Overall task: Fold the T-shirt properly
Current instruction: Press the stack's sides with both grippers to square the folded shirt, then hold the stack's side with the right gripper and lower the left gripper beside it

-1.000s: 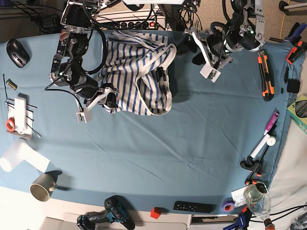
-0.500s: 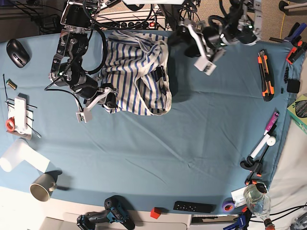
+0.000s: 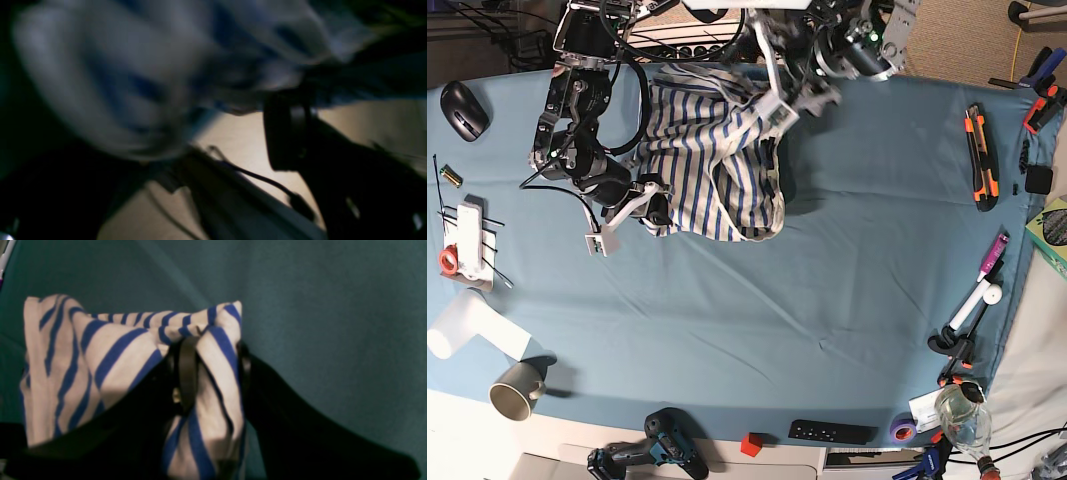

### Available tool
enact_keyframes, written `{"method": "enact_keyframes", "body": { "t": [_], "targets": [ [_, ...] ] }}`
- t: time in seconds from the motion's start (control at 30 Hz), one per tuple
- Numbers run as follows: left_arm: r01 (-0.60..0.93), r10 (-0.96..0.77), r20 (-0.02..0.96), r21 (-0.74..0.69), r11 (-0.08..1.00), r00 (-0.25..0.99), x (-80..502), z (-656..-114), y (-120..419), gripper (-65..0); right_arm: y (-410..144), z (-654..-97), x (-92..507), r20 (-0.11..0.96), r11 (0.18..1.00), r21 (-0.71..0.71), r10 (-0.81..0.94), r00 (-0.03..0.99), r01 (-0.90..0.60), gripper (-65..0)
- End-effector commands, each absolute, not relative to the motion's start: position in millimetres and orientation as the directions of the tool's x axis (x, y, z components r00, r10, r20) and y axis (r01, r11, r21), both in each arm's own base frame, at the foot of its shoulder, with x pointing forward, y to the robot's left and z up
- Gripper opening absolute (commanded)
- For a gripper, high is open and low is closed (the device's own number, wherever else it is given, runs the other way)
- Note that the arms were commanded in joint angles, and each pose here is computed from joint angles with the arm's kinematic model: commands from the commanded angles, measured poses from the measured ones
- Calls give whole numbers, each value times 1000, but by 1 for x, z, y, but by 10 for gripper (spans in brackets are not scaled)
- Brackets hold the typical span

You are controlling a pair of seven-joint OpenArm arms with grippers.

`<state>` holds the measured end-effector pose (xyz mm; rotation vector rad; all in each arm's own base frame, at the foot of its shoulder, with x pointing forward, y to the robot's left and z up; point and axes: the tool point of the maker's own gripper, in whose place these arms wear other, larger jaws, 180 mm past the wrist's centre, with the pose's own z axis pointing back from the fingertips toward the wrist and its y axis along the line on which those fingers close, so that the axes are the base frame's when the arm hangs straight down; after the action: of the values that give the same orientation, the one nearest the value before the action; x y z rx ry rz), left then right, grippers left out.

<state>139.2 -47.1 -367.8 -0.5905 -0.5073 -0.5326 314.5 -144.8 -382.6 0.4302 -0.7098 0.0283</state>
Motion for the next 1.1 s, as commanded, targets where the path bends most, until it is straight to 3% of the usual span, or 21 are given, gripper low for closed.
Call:
{"method": "enact_keyframes", "body": {
  "t": [0.0, 0.27, 0.73, 0.87, 0.93, 1.0, 1.07],
  "targets": [
    [601, -309, 605, -366, 711, 734, 144, -362, -47, -160, -149, -371, 324, 670, 916, 357, -115, 733, -183, -546],
    [598, -350, 564, -342, 725, 748, 136, -372, -36, -160, -149, -371, 324, 670, 916, 357, -114, 733, -184, -546],
    [587, -290, 604, -378, 716, 743, 144, -373, -45, -182, -149, -371, 323, 670, 916, 357, -115, 734, -183, -546],
    [587, -279, 615, -378, 716, 737, 147, -371, -45, -340, -149, -371, 324, 670, 916, 358, -114, 733, -184, -546],
    [590, -279, 622, -372, 716, 731, 150, -370, -45, -479, -149, -371, 324, 670, 916, 357, -115, 733, -183, -567],
    [596, -280, 634, -362, 716, 721, 156, -367, -45, -650, -149, -371, 323, 669, 916, 357, -114, 734, -183, -643],
    [604, -282, 644, -353, 715, 711, 161, -365, -46, -650, -149, -372, 323, 665, 916, 358, -112, 738, -183, -650]
  ]
}}
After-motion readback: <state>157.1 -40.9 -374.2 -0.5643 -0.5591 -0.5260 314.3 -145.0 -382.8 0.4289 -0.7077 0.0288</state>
